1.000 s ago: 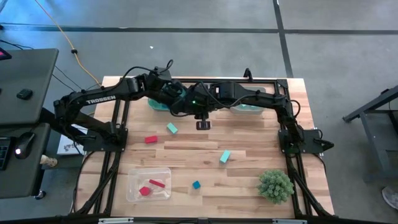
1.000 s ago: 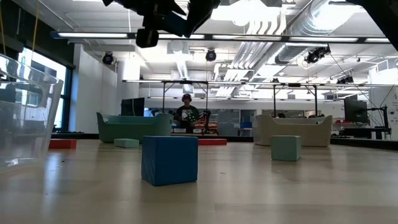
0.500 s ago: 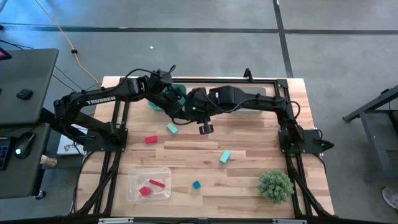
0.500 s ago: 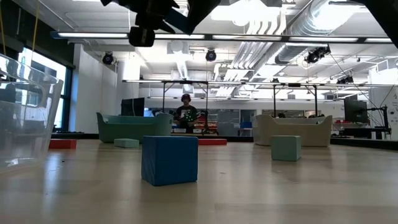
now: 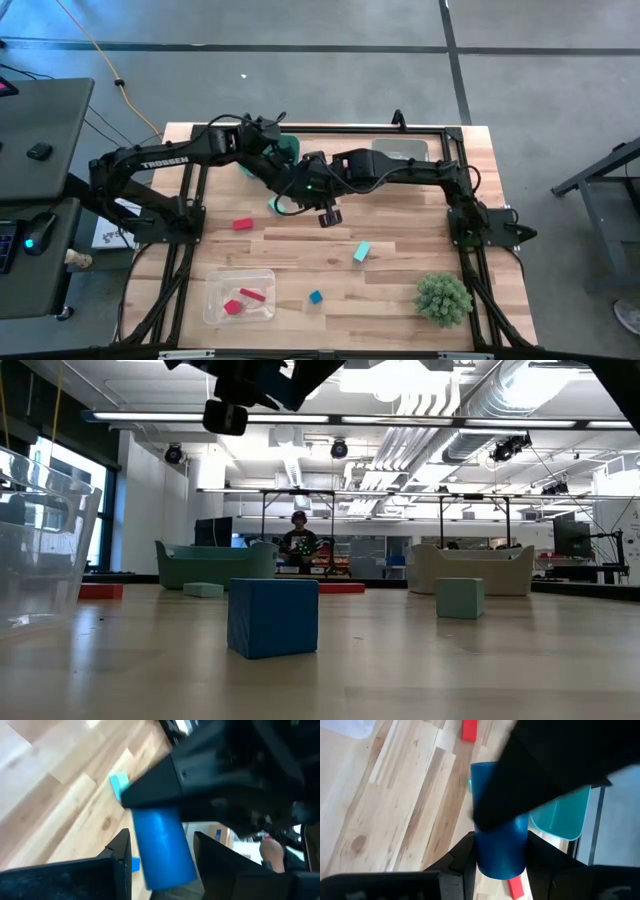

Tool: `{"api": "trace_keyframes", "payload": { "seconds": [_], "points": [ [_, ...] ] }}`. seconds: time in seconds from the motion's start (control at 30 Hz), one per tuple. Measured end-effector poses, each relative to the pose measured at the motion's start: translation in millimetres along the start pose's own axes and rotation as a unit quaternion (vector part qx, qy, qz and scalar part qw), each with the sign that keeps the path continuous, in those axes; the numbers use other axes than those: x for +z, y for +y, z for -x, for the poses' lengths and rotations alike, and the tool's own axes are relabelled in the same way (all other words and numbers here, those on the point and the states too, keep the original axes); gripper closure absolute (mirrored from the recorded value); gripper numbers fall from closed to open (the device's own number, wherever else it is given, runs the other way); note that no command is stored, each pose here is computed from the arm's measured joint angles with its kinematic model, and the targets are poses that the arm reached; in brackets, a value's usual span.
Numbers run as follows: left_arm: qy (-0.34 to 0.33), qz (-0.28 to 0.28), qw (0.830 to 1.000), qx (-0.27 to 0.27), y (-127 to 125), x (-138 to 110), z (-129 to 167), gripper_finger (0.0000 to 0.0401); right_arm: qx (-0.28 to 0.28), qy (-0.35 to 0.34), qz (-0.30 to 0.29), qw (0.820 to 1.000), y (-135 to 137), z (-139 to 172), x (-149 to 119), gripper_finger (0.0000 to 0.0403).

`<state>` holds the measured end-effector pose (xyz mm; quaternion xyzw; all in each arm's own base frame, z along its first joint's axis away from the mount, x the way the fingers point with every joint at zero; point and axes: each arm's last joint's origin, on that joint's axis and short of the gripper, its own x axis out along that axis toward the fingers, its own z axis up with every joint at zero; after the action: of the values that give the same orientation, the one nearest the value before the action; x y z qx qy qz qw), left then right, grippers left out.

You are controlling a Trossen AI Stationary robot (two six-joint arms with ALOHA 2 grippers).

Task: Sort & place blocks by color
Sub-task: Put the blue block into the green bin

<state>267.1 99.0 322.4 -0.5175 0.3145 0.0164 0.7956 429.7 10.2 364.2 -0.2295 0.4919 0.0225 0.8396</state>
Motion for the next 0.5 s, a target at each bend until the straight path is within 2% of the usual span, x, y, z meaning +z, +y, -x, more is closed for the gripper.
{"api": "trace_keyframes", "payload": {
  "seconds": [0.2,0.5],
  "points": [
    [0.035,0.009,0.999,0.001,3,-2,-14,0.0268,-0.007,0.009,-0.009,1.0,1,0,-1,0.0297],
    [0.038,0.002,0.999,-0.008,5,0,-14,0.0268,0.002,0.013,-0.008,1.0,8,1,0,0.0297]
  ]
}}
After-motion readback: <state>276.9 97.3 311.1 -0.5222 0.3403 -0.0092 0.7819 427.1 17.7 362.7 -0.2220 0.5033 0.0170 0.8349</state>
